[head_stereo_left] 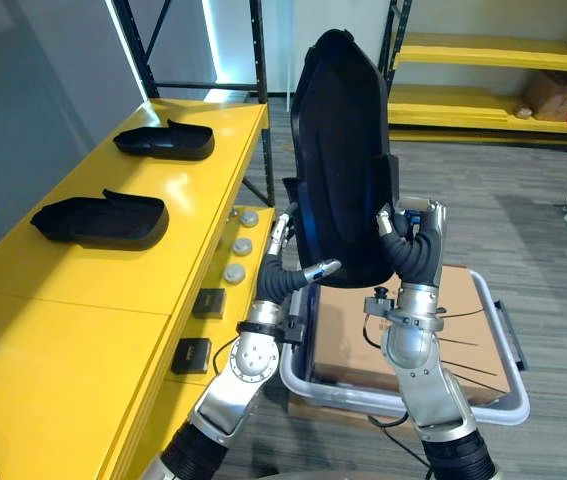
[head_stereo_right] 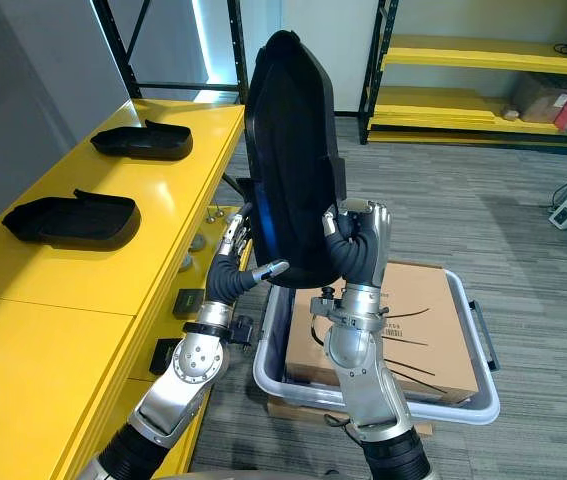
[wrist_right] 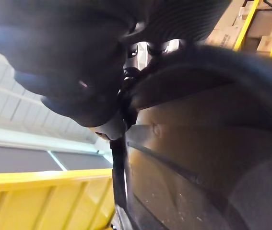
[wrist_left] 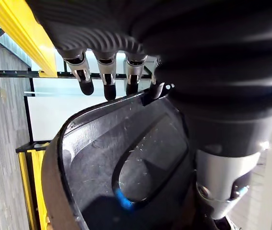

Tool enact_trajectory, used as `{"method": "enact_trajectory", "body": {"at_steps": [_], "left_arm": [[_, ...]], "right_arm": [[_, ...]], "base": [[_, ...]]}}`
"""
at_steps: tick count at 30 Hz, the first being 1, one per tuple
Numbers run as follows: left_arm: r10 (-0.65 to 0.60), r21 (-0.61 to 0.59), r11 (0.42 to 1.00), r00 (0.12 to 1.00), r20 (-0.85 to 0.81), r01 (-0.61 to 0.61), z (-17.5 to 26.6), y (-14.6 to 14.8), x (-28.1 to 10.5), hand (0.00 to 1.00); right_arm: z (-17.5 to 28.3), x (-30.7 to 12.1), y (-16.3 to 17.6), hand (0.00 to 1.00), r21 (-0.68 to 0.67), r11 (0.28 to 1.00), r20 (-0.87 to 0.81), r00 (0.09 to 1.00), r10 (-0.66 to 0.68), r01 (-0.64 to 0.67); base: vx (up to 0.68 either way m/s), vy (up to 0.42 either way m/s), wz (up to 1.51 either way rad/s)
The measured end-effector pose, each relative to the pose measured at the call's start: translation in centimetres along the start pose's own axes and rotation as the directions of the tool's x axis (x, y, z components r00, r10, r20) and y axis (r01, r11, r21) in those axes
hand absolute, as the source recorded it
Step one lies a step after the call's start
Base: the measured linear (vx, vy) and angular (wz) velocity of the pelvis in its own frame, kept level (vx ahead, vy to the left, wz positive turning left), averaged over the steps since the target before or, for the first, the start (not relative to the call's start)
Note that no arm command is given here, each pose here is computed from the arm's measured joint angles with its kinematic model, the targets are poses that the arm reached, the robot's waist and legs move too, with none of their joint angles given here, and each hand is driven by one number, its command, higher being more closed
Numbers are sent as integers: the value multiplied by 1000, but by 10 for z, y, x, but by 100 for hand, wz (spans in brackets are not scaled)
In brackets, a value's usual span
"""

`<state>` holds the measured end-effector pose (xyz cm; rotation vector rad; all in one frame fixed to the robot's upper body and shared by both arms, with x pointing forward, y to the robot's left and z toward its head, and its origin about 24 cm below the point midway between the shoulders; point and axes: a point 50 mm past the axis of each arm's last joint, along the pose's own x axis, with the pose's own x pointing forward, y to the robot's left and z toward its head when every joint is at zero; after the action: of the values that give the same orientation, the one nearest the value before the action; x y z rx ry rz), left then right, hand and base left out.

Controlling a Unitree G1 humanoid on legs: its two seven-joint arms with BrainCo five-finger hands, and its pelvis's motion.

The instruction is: Walk over and take plastic housings, then place them on the shelf

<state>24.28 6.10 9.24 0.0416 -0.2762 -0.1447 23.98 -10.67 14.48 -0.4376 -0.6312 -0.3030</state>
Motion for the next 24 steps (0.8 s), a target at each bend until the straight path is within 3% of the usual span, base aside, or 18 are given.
{"method": "enact_trajectory", "body": {"at_steps": [15, 24], "left_arm": [[136, -22, 990, 990, -23, -136, -2, -2, 1, 0], [114, -21, 993, 993, -33, -114, -4, -1, 0, 0]], "right_arm": [[2, -9, 15, 100, 14, 1000, -2, 1000, 18, -18], [-5, -12, 16, 100, 7, 1000, -53, 999, -3, 4]], "base": [[-14, -12, 2], [-20, -16, 2]]}}
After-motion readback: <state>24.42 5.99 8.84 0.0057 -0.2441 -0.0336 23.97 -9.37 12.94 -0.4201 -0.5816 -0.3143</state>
